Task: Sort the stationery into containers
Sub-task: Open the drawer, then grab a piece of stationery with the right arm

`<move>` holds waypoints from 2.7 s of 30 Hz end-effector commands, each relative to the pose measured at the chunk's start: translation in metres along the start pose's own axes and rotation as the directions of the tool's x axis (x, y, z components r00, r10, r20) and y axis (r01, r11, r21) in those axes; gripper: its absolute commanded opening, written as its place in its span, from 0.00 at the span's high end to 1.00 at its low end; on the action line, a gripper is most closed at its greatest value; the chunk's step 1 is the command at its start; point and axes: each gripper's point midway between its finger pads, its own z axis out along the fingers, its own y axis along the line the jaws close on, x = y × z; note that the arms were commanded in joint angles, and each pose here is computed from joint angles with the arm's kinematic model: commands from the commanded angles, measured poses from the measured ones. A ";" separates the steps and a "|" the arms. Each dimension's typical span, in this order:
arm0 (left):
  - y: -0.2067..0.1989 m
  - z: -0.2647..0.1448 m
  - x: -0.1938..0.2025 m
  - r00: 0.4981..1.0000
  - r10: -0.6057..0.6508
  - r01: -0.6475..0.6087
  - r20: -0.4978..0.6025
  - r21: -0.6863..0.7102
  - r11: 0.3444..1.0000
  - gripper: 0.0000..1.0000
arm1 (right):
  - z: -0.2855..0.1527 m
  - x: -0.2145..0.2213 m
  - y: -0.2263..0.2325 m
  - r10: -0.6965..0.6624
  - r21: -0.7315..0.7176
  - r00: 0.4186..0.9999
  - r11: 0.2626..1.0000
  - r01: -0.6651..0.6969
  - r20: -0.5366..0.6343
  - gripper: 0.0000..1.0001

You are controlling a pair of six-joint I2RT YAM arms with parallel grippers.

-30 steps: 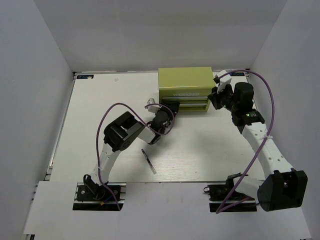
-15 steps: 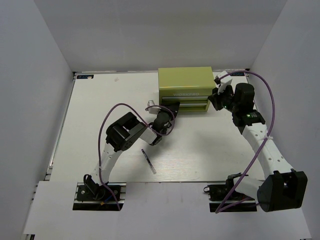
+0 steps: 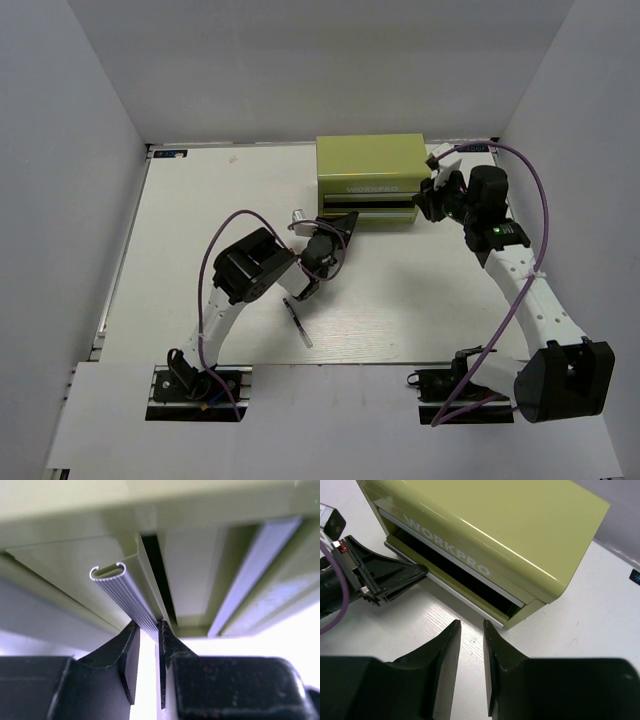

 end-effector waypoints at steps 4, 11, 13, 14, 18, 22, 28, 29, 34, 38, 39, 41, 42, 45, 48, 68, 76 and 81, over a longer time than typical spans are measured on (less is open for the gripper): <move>0.016 -0.018 -0.023 0.997 0.069 -0.067 0.039 -0.066 0.996 0.83 | 0.007 -0.009 -0.004 -0.016 -0.029 1.000 0.999 0.015 -0.013 0.69; 0.007 -0.032 -0.022 0.997 0.082 -0.082 -0.014 -0.048 0.995 0.85 | 0.013 -0.011 -0.002 -0.016 -0.054 1.000 0.998 0.015 -0.019 0.67; 0.004 -0.035 -0.021 0.996 0.080 -0.081 -0.026 -0.043 0.996 0.83 | 0.012 -0.011 -0.003 -0.017 -0.055 1.000 0.998 0.016 -0.020 0.67; 0.005 -0.038 -0.019 0.996 0.084 -0.086 -0.043 -0.050 0.995 0.81 | 0.013 -0.009 -0.002 -0.015 -0.058 1.000 0.998 0.014 -0.024 0.67; 0.003 -0.041 -0.018 0.994 0.092 -0.095 -0.061 -0.044 0.995 0.76 | 0.013 -0.008 -0.001 -0.014 -0.062 1.000 0.998 0.012 -0.028 0.64; 0.003 -0.043 -0.011 0.990 0.099 -0.105 -0.104 -0.055 0.993 0.42 | 0.012 -0.009 0.000 -0.018 -0.066 0.999 0.998 0.016 -0.028 0.59; -0.032 -0.050 -0.003 0.972 0.156 -0.153 -0.175 0.034 0.988 0.18 | 0.011 -0.007 0.004 -0.037 -0.094 0.999 0.995 0.034 -0.031 0.49; -0.040 -0.052 -0.002 0.969 0.167 -0.159 -0.184 0.056 0.986 0.18 | 0.011 -0.009 0.004 -0.040 -0.096 0.999 0.995 0.037 -0.027 0.47; -0.076 -0.081 0.019 0.890 0.310 -0.261 -0.335 0.181 0.948 0.18 | 0.004 -0.013 0.019 -0.058 -0.174 0.998 0.983 0.056 -0.008 0.21; -0.088 -0.122 0.024 0.813 0.410 -0.352 -0.414 0.213 0.912 0.24 | -0.003 -0.016 0.033 -0.082 -0.233 0.996 0.968 0.089 0.037 0.11; -0.086 -0.130 0.020 0.805 0.412 -0.364 -0.426 0.193 0.911 0.28 | -0.004 -0.018 0.036 -0.085 -0.250 0.995 0.964 0.094 0.047 0.11; -0.076 -0.152 -0.003 0.806 0.403 -0.396 -0.434 0.110 0.911 0.54 | -0.006 -0.018 0.044 -0.086 -0.293 0.995 0.951 0.095 0.044 0.13; -0.073 -0.160 -0.011 0.806 0.405 -0.413 -0.432 0.081 0.907 0.63 | -0.005 -0.019 0.046 -0.108 -0.311 0.993 0.943 0.118 0.047 0.18; -0.053 -0.184 -0.056 0.800 0.447 -0.526 -0.401 -0.108 0.844 0.88 | -0.011 0.000 0.078 -0.093 -0.458 0.995 0.886 0.070 -0.026 0.59; -0.038 -0.208 -0.100 0.765 0.508 -0.630 -0.397 -0.294 0.719 0.87 | -0.014 0.018 0.116 -0.123 -0.562 0.989 0.825 0.060 -0.076 0.84; -0.033 -0.317 -0.171 0.861 0.357 -0.508 -0.362 -0.595 0.623 0.14 | 0.109 0.058 0.259 -0.216 -0.601 0.897 0.796 -0.068 -0.387 0.38; -0.023 -0.336 -0.171 0.861 0.318 -0.507 -0.398 -0.616 0.603 0.13 | 0.140 0.090 0.285 -0.221 -0.556 0.860 0.827 -0.085 -0.459 0.29; -0.015 -0.343 -0.167 0.855 0.300 -0.515 -0.424 -0.621 0.590 0.13 | 0.156 0.107 0.286 -0.232 -0.503 0.843 0.863 -0.051 -0.485 0.27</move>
